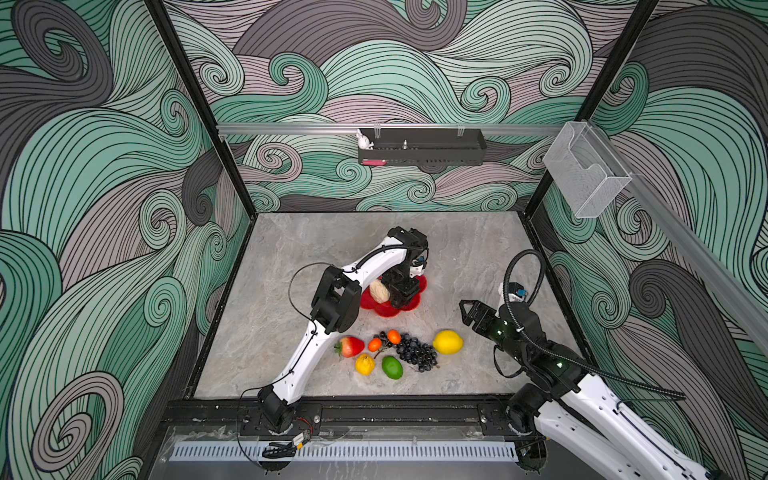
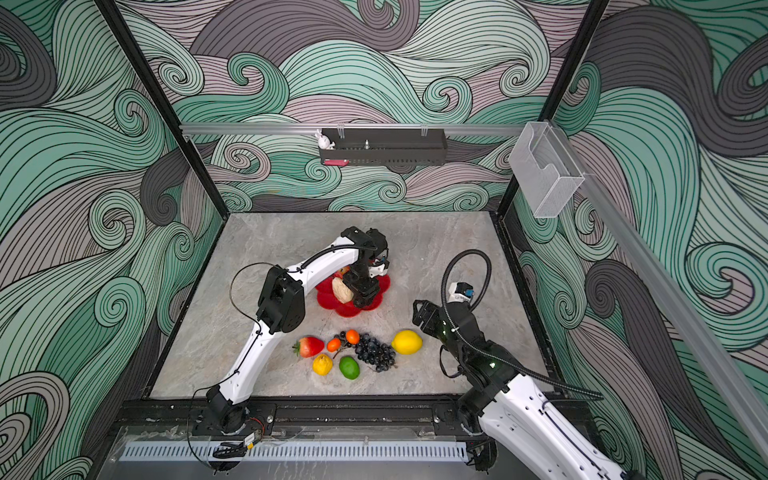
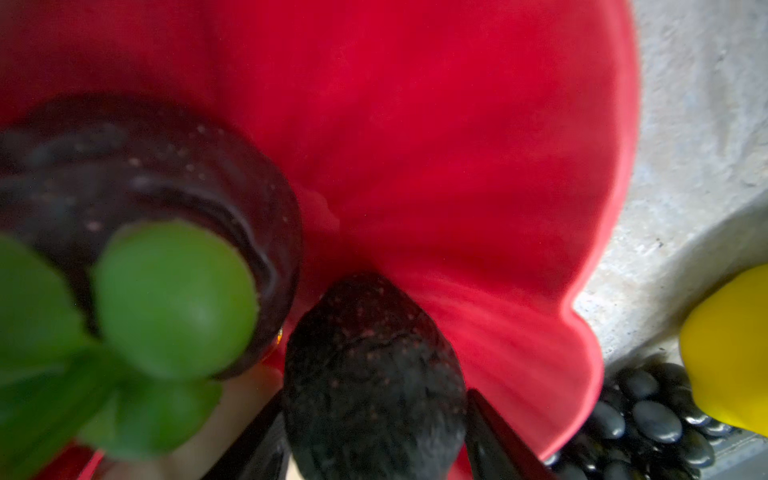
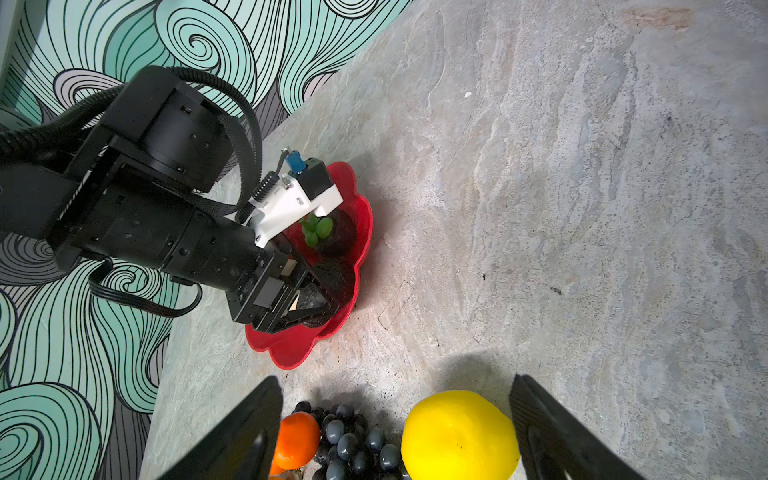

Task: Place and organize the fake fruits in the fruit bowl
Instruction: 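Open the left gripper and lift it away from the avocado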

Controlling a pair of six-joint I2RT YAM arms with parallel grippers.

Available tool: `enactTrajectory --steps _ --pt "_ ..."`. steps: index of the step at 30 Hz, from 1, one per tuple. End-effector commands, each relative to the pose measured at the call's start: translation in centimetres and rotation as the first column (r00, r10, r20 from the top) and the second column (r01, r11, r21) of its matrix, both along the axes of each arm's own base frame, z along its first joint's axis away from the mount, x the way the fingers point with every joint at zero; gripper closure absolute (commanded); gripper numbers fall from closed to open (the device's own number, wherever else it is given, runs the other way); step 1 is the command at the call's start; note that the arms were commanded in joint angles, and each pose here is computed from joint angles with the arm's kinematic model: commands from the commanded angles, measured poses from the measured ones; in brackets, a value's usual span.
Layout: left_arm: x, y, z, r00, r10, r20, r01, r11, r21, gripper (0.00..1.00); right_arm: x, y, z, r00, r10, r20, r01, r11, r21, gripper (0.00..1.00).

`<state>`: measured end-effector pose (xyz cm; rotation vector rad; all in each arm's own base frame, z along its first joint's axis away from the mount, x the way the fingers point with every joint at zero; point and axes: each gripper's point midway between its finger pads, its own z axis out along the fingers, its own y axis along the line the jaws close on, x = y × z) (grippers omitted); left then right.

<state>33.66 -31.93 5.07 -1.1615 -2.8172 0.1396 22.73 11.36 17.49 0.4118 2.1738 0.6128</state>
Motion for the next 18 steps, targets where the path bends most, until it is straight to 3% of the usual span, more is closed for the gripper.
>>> enactTrajectory --steps 1,10,18 --pt "-0.4 -0.4 2.0 1.0 0.004 0.003 -0.004 1.0 -0.028 0.36 0.1 0.0 0.0 1.0 -0.004 0.003 0.004 1.0 0.006 0.14" --pt "-0.7 -1.4 2.6 1.0 0.023 -0.013 -0.024 0.996 -0.087 0.36 0.1 0.0 -0.1 1.0 -0.002 0.0 0.002 1.0 0.006 0.13" --pt "0.6 -1.7 2.1 0.996 0.089 0.028 -0.087 0.993 -0.079 0.38 0.1 0.0 -0.2 1.0 0.001 -0.004 -0.001 1.0 0.009 0.13"
